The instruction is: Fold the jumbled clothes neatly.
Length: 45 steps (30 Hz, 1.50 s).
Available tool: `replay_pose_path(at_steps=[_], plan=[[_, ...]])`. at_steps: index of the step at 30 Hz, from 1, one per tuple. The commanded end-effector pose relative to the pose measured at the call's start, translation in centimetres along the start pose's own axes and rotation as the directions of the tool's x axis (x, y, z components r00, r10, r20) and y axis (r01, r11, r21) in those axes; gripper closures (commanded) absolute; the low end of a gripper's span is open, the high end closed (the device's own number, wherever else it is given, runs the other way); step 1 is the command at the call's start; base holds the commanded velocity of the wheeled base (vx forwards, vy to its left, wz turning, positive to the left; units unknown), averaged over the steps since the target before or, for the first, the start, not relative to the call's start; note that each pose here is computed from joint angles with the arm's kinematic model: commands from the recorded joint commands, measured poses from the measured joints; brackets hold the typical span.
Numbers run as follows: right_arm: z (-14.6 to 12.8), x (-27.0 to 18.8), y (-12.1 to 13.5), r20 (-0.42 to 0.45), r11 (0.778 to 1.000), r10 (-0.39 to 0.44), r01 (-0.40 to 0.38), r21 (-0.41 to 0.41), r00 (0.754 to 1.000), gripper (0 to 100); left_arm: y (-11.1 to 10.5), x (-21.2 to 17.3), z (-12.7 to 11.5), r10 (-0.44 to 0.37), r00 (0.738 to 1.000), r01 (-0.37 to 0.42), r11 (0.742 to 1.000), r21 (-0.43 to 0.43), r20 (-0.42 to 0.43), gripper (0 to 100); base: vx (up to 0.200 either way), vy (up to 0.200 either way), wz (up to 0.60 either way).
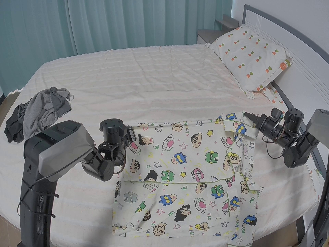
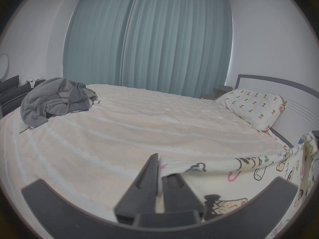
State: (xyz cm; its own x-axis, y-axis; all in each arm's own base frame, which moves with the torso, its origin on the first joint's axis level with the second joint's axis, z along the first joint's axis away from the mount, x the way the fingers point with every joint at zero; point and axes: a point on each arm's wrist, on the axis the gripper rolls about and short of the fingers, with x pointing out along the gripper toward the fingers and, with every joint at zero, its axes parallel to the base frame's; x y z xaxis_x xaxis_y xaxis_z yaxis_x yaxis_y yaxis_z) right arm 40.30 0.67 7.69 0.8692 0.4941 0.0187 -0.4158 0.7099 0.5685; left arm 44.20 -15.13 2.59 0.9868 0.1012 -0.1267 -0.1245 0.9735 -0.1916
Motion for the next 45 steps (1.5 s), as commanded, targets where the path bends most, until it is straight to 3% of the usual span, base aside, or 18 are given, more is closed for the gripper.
replay_pose_path(at_steps=[1, 4, 7, 8, 10, 15, 16, 19, 21, 22, 24, 28, 32, 36, 40, 41, 42, 45], plan=[[-1.8, 2.1, -2.8, 0.019, 0.999, -0.048, 0.048, 0.017, 0.999, 0, 0.1, 2.1, -2.2, 0.009, 1.000, -0.009, 1.000, -0.006, 0.007, 0, 0.000, 0.000, 0.00], [-0.6, 3.4, -3.1, 0.114, 0.997, -0.081, 0.078, 0.029, 0.990, 0, 0.2, 3.3, -1.9, 0.015, 0.999, -0.014, 1.000, -0.020, 0.045, 0, 0.000, 0.000, 0.00], [-0.2, 3.7, -3.1, 0.141, 0.996, -0.086, 0.080, 0.045, 0.986, 0, 0.2, 3.7, -1.7, 0.023, 0.998, -0.021, 0.999, -0.024, 0.061, 0, 0.000, 0.000, 0.00], [0.9, 4.0, -2.6, 0.186, 0.991, -0.081, 0.059, 0.123, 0.979, 0, 0.5, 4.6, -1.2, 0.048, 0.994, -0.044, 0.998, -0.040, 0.095, 0, 0.000, 0.000, 0.00], [1.7, 3.8, -2.1, 0.203, 0.980, -0.075, 0.036, 0.193, 0.976, 0, 0.9, 5.0, -0.7, 0.059, 0.992, -0.054, 0.997, -0.050, 0.114, 0, 0.000, 0.000, 0.00], [1.9, 3.7, -2.2, 0.164, 0.954, -0.114, 0.063, 0.292, 0.980, 0, 1.3, 5.0, 0.1, 0.071, 0.989, -0.064, 0.996, -0.058, 0.126, 0, 0.000, 0.000, 0.00], [1.9, 3.6, -2.3, 0.119, 0.937, -0.151, 0.104, 0.334, 0.981, 0, 1.3, 4.7, 1.1, 0.081, 0.987, -0.072, 0.995, -0.065, 0.139, 0, 0.000, 0.000, 0.00], [2.3, 3.1, -2.8, 0.095, 0.913, -0.190, 0.140, 0.382, 0.977, 0, 1.4, 3.6, 3.1, 0.081, 0.985, -0.070, 0.994, -0.079, 0.153, 0, 0.000, 0.000, 0.00], [2.5, 3.0, -3.0, 0.094, 0.910, -0.198, 0.148, 0.386, 0.976, 0, 1.3, 3.2, 3.9, 0.079, 0.984, -0.065, 0.994, -0.087, 0.159, 0, 0.000, 0.000, 0.00], [2.7, 2.5, -3.2, 0.073, 0.901, -0.226, 0.180, 0.393, 0.971, 0, 1.3, 2.4, 5.5, 0.075, 0.982, -0.055, 0.991, -0.120, 0.176, 0, 0.000, 0.000, 0.00], [3.0, 2.0, -3.2, 0.038, 0.890, -0.257, 0.221, 0.399, 0.966, 0, 1.3, 1.7, 6.4, 0.074, 0.981, -0.048, 0.988, -0.145, 0.181, 0, 0.000, 0.000, 0.00], [3.8, 0.8, -3.6, -0.043, 0.871, -0.331, 0.323, 0.371, 0.943, 0, 1.8, -1.0, 9.3, 0.054, 0.980, -0.016, 0.980, -0.198, 0.189, 0, 0.000, 0.000, 0.00], [3.3, 0.4, -4.1, -0.079, 0.883, -0.363, 0.370, 0.288, 0.928, 0, 2.1, -3.5, 11.2, 0.021, 0.982, 0.029, 0.966, -0.258, 0.187, 0, 0.000, 0.000, 0.00], [2.5, -0.7, -5.0, -0.127, 0.879, -0.403, 0.422, 0.224, 0.907, 0, 2.7, -7.0, 12.8, -0.045, 0.985, 0.098, 0.941, -0.324, 0.165, 0, 0.000, 0.000, 0.00], [1.2, -1.4, -5.1, -0.176, 0.898, -0.393, 0.417, 0.136, 0.903, 0, 3.3, -9.5, 12.8, -0.106, 0.987, 0.144, 0.924, -0.355, 0.122, 0, 0.000, 0.000, 0.00], [0.6, -2.1, -4.6, -0.211, 0.934, -0.322, 0.346, 0.088, 0.923, 0, 3.8, -11.0, 12.6, -0.146, 0.985, 0.168, 0.912, -0.373, 0.087, 0, 0.000, 0.000, 0.00], [0.7, -2.4, -4.3, -0.209, 0.948, -0.286, 0.307, 0.079, 0.935, 0, 4.1, -11.8, 12.4, -0.167, 0.984, 0.180, 0.902, -0.392, 0.068, 0, 0.000, 0.000, 0.00], [0.8, -2.3, -4.1, -0.200, 0.943, -0.303, 0.324, 0.078, 0.932, 0, 4.8, -13.9, 12.2, -0.201, 0.979, 0.195, 0.870, -0.452, 0.034, 0, 0.000, 0.000, 0.00]])
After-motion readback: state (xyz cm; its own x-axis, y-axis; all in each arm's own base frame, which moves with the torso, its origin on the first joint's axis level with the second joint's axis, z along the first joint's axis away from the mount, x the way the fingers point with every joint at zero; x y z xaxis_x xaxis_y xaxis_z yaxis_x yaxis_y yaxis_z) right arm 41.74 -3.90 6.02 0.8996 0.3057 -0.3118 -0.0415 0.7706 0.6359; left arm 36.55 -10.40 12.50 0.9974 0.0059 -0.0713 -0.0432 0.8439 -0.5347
